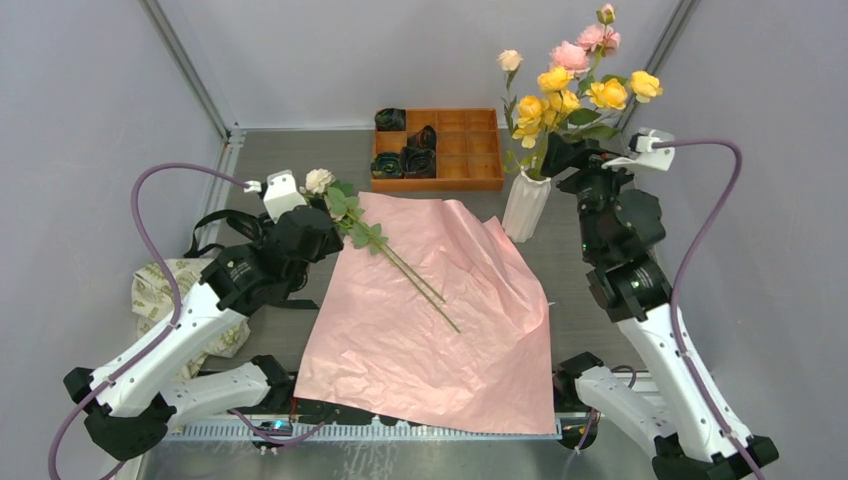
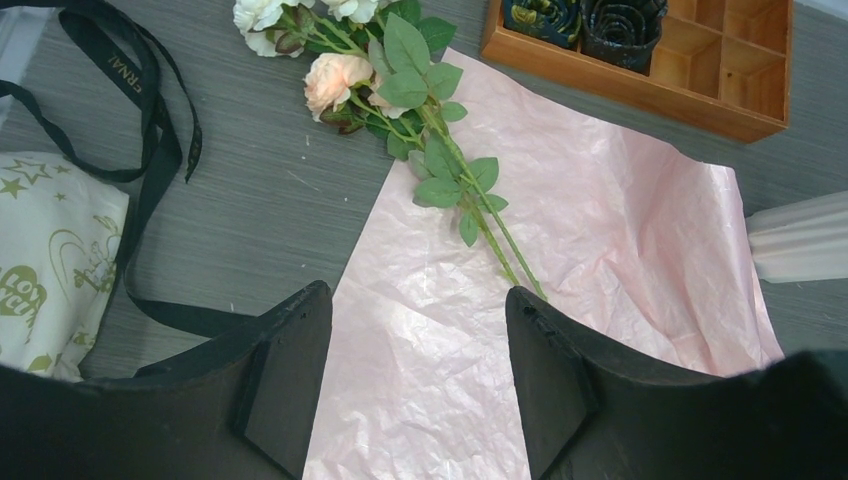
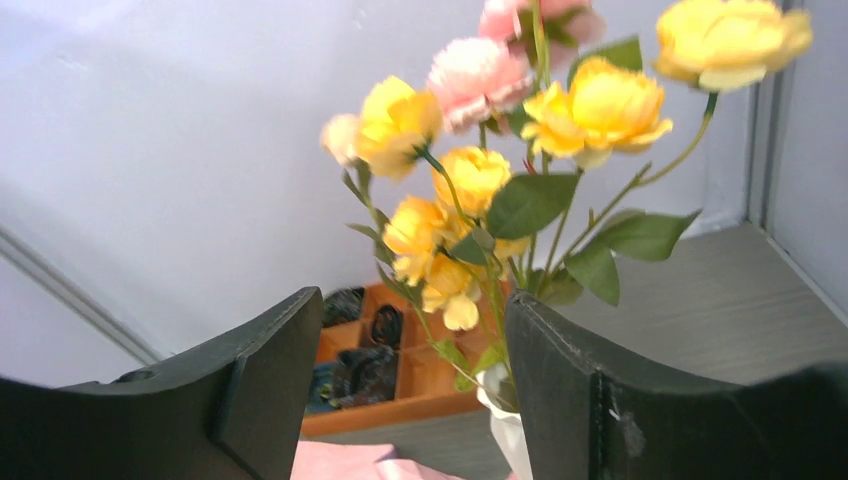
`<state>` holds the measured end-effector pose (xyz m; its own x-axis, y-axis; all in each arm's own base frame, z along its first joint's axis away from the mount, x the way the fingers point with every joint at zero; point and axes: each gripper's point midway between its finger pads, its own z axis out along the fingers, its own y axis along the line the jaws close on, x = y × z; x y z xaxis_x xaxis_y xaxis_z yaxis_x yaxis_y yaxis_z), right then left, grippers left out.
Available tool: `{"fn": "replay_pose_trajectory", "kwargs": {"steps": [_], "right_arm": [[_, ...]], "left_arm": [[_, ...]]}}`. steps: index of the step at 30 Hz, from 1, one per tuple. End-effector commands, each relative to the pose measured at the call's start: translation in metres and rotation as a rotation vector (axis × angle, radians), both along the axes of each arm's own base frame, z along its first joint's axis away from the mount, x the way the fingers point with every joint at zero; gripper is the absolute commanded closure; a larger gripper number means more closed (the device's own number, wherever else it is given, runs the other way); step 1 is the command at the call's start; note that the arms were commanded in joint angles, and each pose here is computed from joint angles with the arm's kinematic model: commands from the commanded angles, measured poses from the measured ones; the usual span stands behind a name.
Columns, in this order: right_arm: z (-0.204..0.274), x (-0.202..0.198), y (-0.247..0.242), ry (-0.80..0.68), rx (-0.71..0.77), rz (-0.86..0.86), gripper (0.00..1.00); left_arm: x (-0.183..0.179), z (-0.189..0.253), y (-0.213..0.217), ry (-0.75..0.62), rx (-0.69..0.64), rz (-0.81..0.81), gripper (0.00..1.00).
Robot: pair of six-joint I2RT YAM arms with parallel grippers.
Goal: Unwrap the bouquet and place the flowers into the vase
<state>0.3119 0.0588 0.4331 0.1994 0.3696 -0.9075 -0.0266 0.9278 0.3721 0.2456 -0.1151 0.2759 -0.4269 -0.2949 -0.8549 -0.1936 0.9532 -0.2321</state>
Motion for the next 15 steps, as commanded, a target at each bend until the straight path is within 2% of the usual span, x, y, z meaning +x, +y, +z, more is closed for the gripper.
{"fn": "replay_pose_trajectory", "kwargs": {"steps": [1, 5, 10, 15], "right_arm": [[0.066, -0.041, -0.003, -0.173, 0.083, 0.076, 0.28], [0.080, -0.052, 0.013, -0.178, 0.089, 0.181, 0.28], [0.097, -0.043, 0.041, -0.140, 0.091, 0.308, 0.29], [0.098, -0.027, 0.107, -0.049, 0.079, 0.562, 0.33]], "left_arm": [[0.005, 0.011, -0.004, -0.041, -0.039, 0.004, 0.35], [0.005, 0.018, 0.000, -0.058, -0.033, 0.016, 0.35], [0.004, 0.061, 0.024, -0.149, 0.004, 0.077, 0.35], [-0.004, 0.096, 0.043, -0.249, -0.046, 0.116, 0.35]]}}
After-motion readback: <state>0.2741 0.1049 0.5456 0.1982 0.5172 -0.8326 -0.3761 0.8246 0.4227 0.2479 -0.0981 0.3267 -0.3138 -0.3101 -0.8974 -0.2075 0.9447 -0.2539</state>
